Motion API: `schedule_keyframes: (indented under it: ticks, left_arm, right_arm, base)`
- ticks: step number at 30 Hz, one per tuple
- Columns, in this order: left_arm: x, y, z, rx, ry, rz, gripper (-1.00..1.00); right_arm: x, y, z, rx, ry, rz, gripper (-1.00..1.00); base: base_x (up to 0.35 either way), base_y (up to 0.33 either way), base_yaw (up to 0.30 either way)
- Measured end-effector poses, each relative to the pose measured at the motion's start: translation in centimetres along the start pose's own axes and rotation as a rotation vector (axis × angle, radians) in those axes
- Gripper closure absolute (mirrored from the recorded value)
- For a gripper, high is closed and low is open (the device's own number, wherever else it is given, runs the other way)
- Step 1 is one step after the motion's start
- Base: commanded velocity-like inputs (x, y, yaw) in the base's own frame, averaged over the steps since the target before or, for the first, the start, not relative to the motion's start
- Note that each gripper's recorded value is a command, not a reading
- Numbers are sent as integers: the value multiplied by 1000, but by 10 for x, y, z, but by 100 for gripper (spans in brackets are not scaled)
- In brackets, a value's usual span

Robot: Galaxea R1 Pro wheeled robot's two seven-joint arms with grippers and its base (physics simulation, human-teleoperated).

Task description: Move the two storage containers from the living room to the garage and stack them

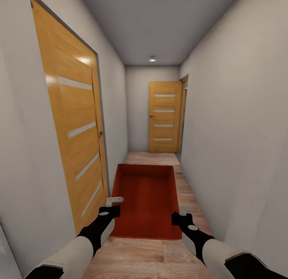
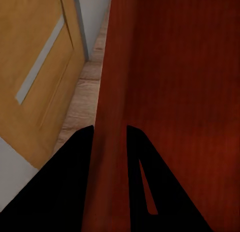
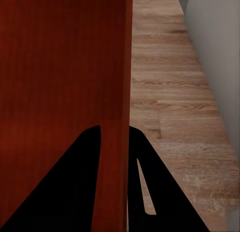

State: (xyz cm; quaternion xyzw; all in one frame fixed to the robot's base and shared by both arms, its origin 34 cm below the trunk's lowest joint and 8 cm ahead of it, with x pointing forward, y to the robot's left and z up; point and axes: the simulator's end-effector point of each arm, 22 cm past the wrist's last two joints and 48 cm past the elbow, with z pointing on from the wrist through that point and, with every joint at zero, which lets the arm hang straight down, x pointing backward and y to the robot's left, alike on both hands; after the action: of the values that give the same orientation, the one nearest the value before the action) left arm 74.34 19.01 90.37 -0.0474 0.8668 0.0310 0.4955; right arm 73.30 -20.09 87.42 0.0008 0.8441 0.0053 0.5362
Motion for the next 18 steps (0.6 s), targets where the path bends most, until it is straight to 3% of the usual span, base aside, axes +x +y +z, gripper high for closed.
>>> schedule_keyframes:
  ticks: [18]
  left_arm:
    - [0, 0, 0, 0, 0, 0, 100]
  right_arm:
    - [0, 0, 0, 1, 0, 0, 100]
  base:
    - [323, 0, 0]
